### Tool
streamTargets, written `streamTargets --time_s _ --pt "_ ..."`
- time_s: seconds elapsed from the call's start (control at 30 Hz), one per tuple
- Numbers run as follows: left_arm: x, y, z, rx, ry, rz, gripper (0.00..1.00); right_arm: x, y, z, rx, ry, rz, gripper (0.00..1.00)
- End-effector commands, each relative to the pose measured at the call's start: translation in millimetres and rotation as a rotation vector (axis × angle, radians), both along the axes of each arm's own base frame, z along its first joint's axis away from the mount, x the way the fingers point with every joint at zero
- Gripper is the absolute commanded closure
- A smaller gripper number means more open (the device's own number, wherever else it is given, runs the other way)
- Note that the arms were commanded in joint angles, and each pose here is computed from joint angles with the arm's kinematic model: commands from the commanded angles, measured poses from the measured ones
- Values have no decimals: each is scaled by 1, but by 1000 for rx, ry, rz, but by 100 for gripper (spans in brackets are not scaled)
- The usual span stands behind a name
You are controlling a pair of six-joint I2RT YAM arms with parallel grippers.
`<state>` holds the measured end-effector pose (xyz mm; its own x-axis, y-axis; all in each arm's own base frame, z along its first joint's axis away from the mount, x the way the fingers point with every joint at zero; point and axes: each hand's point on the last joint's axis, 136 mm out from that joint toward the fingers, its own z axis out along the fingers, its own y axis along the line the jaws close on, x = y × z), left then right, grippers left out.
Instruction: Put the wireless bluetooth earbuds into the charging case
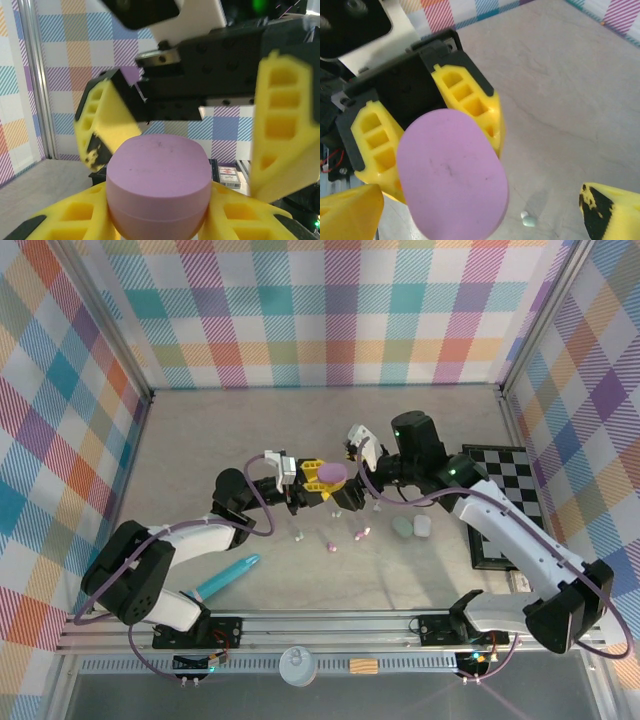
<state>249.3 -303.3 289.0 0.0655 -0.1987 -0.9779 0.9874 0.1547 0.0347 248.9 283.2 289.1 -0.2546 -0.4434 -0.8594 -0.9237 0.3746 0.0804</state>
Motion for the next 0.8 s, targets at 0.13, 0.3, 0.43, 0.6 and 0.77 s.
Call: streamTargets --time_s 0.13,0.3,0.43,0.6,0.77 --pt "-15 4 8 -6 -46 -38 71 13 -3 18 -18 -124 -24 1" --pt "-18 5 9 -6 -49 -45 71 15 -7 22 -17 -134 -53 1" --pt "-19 6 10 -7 -53 -45 71 18 -13 23 -35 -148 -80 1" --pt "-19 6 8 -1 -46 -44 71 17 -19 25 -43 -161 -88 1" --pt "-19 6 6 3 -43 -44 71 16 -18 29 -31 -163 -83 1"
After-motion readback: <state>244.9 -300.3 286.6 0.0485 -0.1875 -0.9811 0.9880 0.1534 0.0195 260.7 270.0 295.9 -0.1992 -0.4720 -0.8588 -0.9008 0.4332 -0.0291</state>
